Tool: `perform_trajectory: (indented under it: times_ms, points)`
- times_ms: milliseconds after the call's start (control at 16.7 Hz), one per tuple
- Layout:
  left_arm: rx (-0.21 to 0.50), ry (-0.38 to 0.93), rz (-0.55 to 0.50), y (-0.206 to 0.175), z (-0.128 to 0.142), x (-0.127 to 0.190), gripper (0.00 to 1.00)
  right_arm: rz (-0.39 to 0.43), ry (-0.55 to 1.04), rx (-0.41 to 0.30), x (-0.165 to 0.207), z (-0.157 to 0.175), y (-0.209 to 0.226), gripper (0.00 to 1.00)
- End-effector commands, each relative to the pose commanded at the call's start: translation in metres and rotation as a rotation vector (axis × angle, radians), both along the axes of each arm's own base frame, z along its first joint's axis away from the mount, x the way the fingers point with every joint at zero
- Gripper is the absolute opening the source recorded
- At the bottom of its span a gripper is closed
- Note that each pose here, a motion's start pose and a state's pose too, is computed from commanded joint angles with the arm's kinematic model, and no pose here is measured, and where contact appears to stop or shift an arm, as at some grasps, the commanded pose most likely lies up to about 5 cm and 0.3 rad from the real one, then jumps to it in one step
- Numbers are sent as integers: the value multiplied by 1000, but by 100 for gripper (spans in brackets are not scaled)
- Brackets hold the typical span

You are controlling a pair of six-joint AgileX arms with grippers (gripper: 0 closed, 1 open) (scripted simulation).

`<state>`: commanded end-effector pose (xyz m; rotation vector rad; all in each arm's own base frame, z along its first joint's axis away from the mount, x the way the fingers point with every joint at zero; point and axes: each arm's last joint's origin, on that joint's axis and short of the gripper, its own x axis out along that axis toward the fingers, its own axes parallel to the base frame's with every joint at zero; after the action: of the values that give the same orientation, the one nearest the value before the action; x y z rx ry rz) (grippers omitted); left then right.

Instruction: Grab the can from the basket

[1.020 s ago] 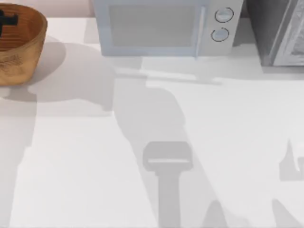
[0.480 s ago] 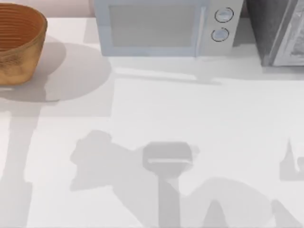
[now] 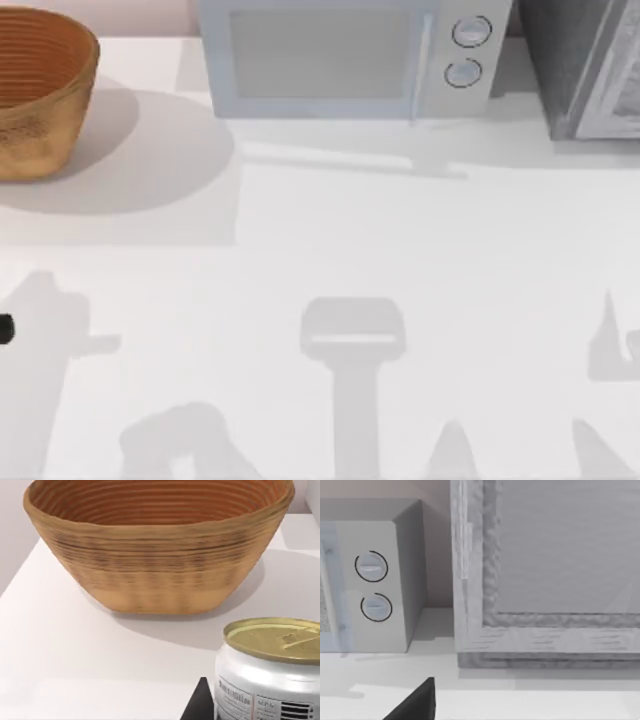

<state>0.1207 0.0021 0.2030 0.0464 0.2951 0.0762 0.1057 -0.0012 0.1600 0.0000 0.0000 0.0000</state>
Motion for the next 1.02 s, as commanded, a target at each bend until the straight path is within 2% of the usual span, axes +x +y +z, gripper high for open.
perform_trajectory:
  times_ms: [180, 360, 840, 1020]
  points:
    - [-28, -165, -39, -2, -28, -12, 0, 0, 0, 0, 0, 0, 0, 100]
    - [-44, -271, -69, -3, -41, -15, 0, 0, 0, 0, 0, 0, 0, 100]
    - [-44, -291, -79, -3, -42, -15, 0, 0, 0, 0, 0, 0, 0, 100]
    - [-46, -299, -138, -6, -28, -11, 0, 0, 0, 0, 0, 0, 0, 100]
